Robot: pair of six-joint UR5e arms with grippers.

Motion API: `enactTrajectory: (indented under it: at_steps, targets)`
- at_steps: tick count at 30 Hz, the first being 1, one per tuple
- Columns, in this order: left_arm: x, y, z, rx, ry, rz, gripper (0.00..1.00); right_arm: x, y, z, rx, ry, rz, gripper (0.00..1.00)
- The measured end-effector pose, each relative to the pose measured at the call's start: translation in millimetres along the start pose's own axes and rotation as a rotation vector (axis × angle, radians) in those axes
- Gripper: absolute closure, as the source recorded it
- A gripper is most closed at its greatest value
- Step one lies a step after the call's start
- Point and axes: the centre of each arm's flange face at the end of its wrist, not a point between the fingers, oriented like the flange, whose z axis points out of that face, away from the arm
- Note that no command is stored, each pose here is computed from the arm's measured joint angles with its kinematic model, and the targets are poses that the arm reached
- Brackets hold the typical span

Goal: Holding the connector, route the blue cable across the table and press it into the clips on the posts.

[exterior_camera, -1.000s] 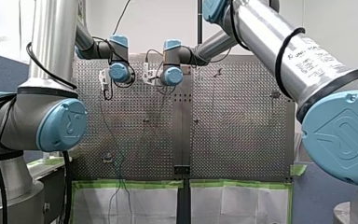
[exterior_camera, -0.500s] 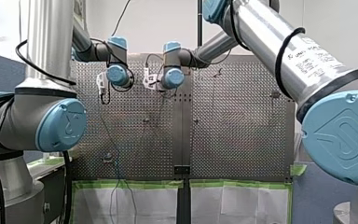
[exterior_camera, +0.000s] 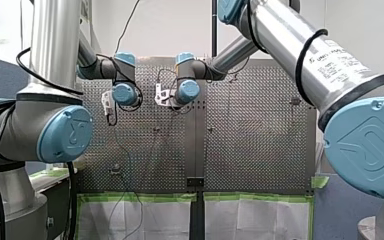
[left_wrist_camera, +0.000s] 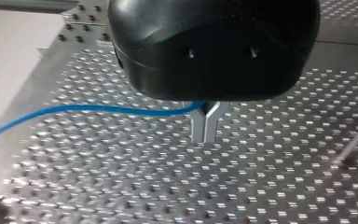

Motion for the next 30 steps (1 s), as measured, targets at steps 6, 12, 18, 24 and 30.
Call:
enactTrajectory:
  at_steps: [6,12,18,24,30]
  targets:
    - [34.2,5.2,-11.1,-0.008,0.044,0.007,1.00,-10.2,0.5,-5.1,0.000,-0.024,-0.011,1.00]
    - [73.9,12.0,-24.1,-0.014,0.118,0.026,1.00,-27.9,2.7,-10.2,-0.002,-0.059,-0.028,1.00]
    - [90.6,13.5,-24.7,-0.001,0.136,0.026,1.00,-52.5,4.3,-18.3,0.002,-0.107,-0.045,1.00]
    - [91.0,11.0,-21.0,0.033,0.118,0.007,1.00,-66.1,3.7,-22.9,0.015,-0.133,-0.054,1.00]
    - [102.1,10.4,-18.9,0.050,0.133,0.002,1.00,-71.9,5.0,-23.7,0.018,-0.141,-0.052,1.00]
